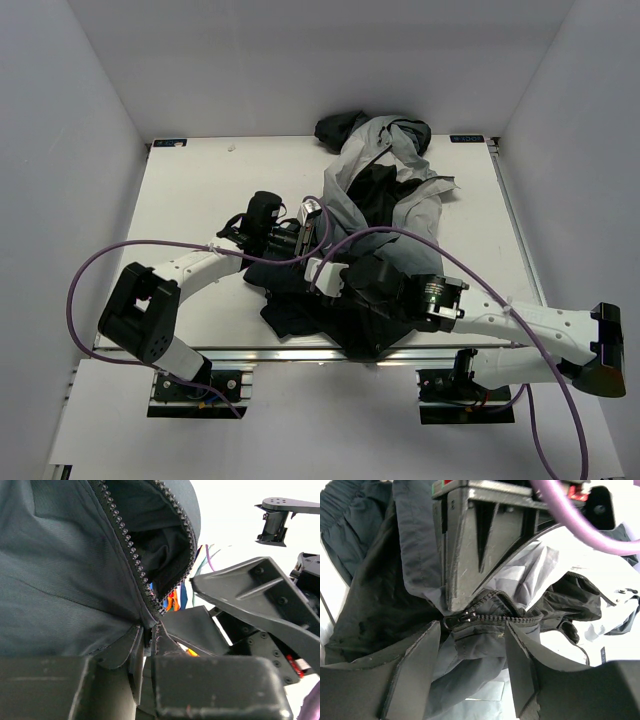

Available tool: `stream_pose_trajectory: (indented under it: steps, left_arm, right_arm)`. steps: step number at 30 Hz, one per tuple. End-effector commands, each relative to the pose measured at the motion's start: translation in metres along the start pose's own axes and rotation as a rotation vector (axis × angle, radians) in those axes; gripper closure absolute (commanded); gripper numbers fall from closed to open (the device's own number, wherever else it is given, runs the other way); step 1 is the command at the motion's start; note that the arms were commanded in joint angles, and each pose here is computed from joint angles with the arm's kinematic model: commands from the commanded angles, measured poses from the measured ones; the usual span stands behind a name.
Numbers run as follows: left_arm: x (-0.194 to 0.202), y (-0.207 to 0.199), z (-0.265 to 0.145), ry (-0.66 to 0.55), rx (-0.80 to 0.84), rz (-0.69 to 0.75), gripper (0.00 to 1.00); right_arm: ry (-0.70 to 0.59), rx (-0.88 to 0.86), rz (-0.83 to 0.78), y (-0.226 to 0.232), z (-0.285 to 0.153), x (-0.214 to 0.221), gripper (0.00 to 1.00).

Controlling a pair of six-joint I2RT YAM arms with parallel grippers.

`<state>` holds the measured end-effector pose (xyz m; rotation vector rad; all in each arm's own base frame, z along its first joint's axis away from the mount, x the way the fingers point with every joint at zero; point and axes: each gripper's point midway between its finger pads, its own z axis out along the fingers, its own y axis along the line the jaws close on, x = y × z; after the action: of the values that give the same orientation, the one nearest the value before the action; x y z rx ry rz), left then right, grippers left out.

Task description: Zip up the jacket

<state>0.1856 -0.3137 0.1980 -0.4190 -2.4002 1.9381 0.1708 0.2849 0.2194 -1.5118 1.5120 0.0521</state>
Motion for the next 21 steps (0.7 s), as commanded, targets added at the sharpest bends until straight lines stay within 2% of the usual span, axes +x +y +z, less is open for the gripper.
stream_pose_trajectory:
  steps: [1, 10, 11, 17, 21]
  left_arm:
    - [-0.002, -0.013, -0.003, 0.004, 0.021, 0.039, 1.0]
    - [0.0, -0.014, -0.004, 0.001, 0.019, 0.039, 1.0]
    - [0.0, -0.014, -0.004, -0.002, 0.017, 0.04, 1.0]
    - [0.001, -0.015, -0.005, 0.0, 0.019, 0.043, 1.0]
    - [0.002, -0.013, -0.005, -0.003, 0.008, 0.046, 1.0]
  right_arm:
    - [-0.016, 0.019, -0.018, -0.001, 0.004, -0.003, 0.4]
    - [-0.021, 0.023, -0.016, 0.001, 0.01, -0.002, 0.42]
    - [-0.029, 0.024, -0.014, 0.001, 0.01, -0.004, 0.48]
    - [-0.049, 0.038, -0.003, -0.001, 0.01, -0.007, 0.66]
    - [-0.069, 0.023, 0.019, -0.001, 0.005, -0.012, 0.7]
